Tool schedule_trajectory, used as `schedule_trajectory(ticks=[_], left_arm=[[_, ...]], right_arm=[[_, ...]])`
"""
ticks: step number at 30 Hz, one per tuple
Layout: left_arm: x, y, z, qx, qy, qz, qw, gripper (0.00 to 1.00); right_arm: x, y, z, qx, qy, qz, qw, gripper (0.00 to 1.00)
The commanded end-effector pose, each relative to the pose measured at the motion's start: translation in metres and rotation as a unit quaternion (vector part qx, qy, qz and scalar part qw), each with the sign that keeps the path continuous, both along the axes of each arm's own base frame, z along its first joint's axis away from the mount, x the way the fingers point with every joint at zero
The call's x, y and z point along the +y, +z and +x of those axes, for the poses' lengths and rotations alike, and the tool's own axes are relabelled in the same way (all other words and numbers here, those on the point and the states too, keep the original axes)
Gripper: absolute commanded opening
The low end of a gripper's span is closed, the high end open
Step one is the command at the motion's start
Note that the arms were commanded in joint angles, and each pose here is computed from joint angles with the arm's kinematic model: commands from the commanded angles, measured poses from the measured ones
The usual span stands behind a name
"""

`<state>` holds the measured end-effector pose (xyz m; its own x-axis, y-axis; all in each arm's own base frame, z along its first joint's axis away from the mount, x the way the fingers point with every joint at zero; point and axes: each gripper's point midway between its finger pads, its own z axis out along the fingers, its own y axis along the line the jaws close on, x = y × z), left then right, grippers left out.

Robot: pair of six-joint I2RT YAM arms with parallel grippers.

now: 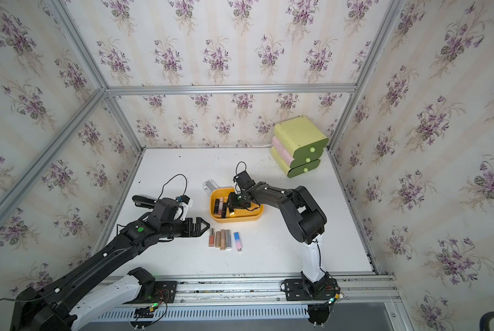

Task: Put the lipstick into the storage box
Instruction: Place the lipstick in the storage box.

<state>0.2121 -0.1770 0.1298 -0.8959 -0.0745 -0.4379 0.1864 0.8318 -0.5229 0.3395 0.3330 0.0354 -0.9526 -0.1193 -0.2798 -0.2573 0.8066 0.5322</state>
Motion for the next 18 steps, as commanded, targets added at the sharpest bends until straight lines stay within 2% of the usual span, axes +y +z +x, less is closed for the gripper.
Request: schedule_trajectory(ticks=[1, 10, 18], left_arm=[[0.0, 0.0, -0.002, 0.0, -0.002, -0.001, 1.0, 1.0], [-0.005, 0.008, -0.004, -0.002, -0.01, -0.021, 1.0, 1.0], [-0.024, 0.023, -0.003, -0.024, -0.036, -0.087, 0.995, 1.0]], right_arm=[[0.004, 0.016, 0.003, -0.011, 0.0, 0.014, 1.0, 0.45], [0.0, 0.075, -0.003, -0.053, 0.005, 0.039, 0.998, 0.46], [-0.021, 0.114, -0.043, -0.081, 0.023, 0.03, 0.996, 0.48]])
